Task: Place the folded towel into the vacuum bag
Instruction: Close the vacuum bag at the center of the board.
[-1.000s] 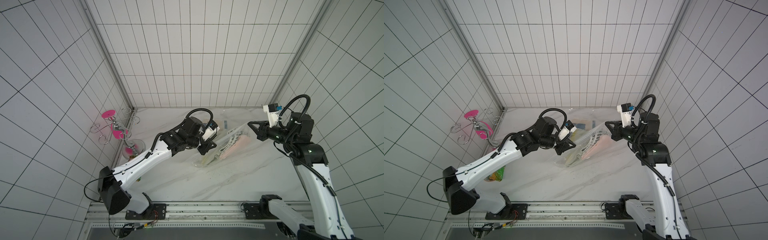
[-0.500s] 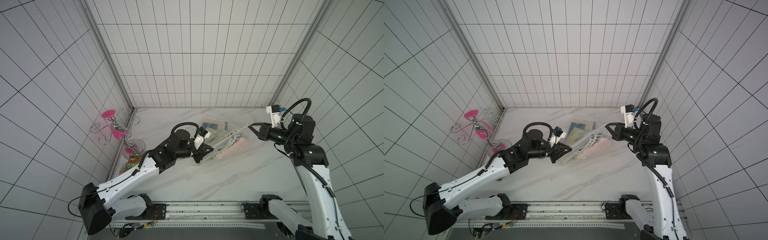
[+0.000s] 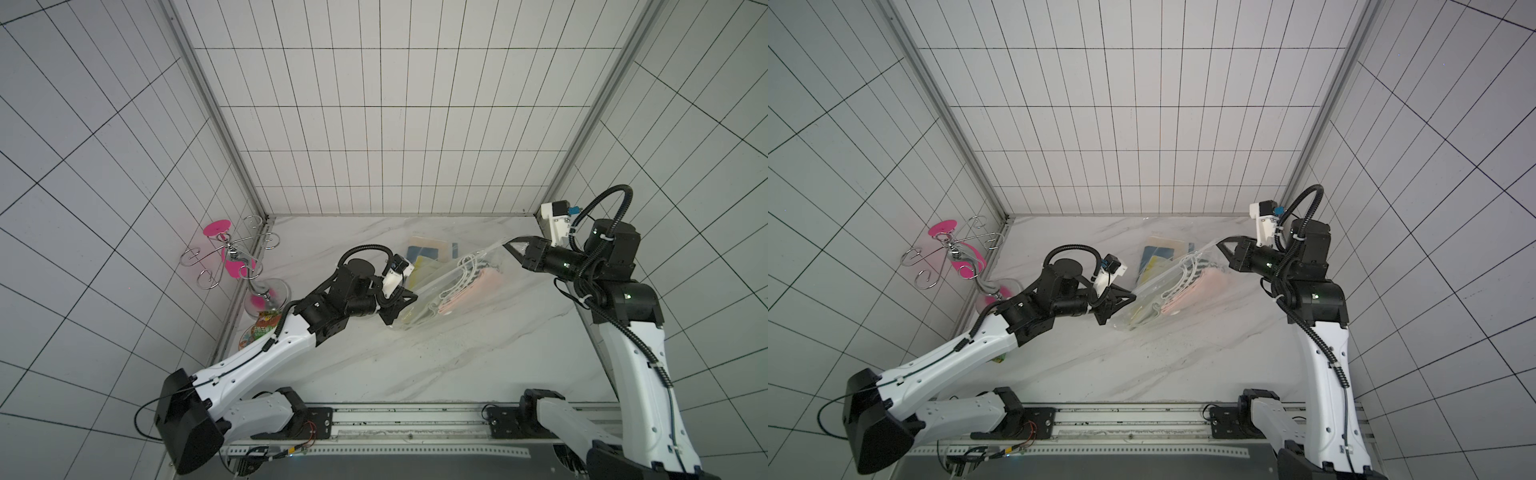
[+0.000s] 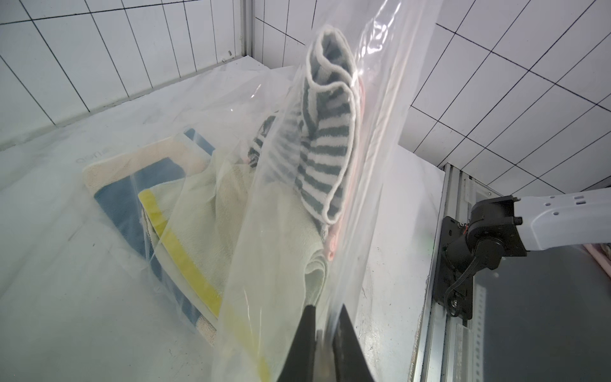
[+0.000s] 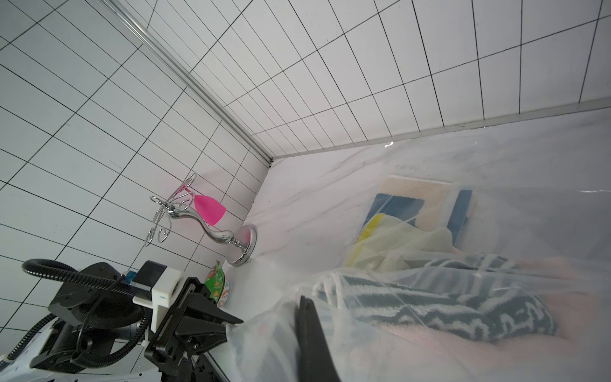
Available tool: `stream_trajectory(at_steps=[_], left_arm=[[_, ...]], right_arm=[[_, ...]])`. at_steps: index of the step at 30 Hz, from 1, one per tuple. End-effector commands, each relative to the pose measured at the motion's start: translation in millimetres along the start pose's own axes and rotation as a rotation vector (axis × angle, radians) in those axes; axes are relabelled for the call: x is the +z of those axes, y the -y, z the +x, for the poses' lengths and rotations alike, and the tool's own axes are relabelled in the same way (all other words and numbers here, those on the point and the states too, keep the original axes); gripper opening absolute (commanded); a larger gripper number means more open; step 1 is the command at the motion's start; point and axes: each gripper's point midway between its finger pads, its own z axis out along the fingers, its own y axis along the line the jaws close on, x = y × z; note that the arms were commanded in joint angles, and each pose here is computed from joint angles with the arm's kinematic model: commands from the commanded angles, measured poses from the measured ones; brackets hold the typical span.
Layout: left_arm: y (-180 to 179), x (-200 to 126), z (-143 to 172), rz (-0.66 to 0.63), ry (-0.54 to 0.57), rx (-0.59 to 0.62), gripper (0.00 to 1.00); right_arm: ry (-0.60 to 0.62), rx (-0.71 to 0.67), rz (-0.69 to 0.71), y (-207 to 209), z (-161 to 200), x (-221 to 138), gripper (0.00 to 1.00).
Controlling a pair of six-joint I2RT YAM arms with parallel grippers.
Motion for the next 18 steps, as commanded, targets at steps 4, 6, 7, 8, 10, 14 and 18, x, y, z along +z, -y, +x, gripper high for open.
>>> stream_trajectory(at_steps=[4, 6, 7, 8, 10, 14, 18], left_arm=[[-27.6, -9.3, 133.7, -0.113, -0.454, -0.187, 0.1], [-32.1, -8.1, 136.1, -0.13, -0.482, -0.184, 0.09], [-33.0, -7.1, 137.7, -0.131, -0.492, -0.185, 0.09], [-32.7, -6.2, 138.3, -0.127, -0.496, -0.187, 0.09], [-31.1, -4.6, 140.0, -0.112, -0.503, -0.188, 0.09], [-28.2, -4.8, 140.6, -0.097, -0.488, -0.19, 0.09], [-25.6, -4.9, 141.0, -0.083, -0.464, -0.187, 0.09]], right_arm=[[0.51, -0.288, 0.093, -49.9, -148.3, -74.2, 0.0], [0.532, -0.297, 0.096, -53.6, -160.0, -79.2, 0.0], [0.542, -0.296, 0.102, -52.8, -165.3, -80.9, 0.0], [0.549, -0.296, 0.103, -53.0, -169.3, -82.2, 0.0], [0.557, -0.294, 0.108, -51.4, -175.5, -83.2, 0.0], [0.573, -0.3, 0.132, -48.0, -181.0, -87.3, 0.0], [0.585, -0.302, 0.147, -45.5, -186.3, -91.1, 0.0]])
